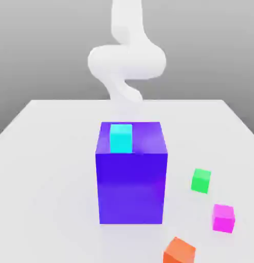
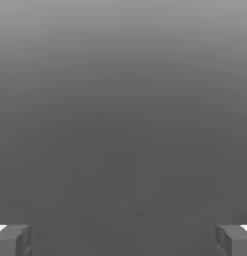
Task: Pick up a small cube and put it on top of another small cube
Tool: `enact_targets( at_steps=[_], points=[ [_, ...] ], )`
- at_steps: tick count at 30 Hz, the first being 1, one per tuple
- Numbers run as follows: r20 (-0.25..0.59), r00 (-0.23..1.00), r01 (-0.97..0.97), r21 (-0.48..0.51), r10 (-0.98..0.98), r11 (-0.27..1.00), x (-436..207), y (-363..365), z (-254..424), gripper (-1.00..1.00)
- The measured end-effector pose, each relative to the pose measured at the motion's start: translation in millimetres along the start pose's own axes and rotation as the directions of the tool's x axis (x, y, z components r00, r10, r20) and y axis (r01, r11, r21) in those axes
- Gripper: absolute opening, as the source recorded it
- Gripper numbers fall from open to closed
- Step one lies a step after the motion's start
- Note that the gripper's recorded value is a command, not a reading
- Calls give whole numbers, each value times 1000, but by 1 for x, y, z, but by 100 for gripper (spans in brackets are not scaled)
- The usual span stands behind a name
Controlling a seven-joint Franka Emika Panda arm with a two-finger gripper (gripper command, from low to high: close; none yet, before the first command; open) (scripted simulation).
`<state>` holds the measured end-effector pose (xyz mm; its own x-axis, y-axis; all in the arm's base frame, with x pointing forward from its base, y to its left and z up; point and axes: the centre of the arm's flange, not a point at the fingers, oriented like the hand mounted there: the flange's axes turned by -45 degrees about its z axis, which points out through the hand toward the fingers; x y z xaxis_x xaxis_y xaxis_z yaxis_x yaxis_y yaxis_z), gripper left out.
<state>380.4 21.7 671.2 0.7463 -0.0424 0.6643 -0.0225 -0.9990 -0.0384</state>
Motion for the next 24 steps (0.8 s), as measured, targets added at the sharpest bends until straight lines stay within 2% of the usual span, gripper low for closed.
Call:
enact_targets(
  at_steps=[5,11,17,24],
  points=[
    [149,987,-53,8,52,999,-23,-46,103,0],
    [316,944,-100,-13,99,995,-81,-103,208,0],
    [469,872,-125,-58,137,991,-170,-156,291,0],
    [621,761,-127,-140,187,982,-300,-202,353,0]
  ],
)
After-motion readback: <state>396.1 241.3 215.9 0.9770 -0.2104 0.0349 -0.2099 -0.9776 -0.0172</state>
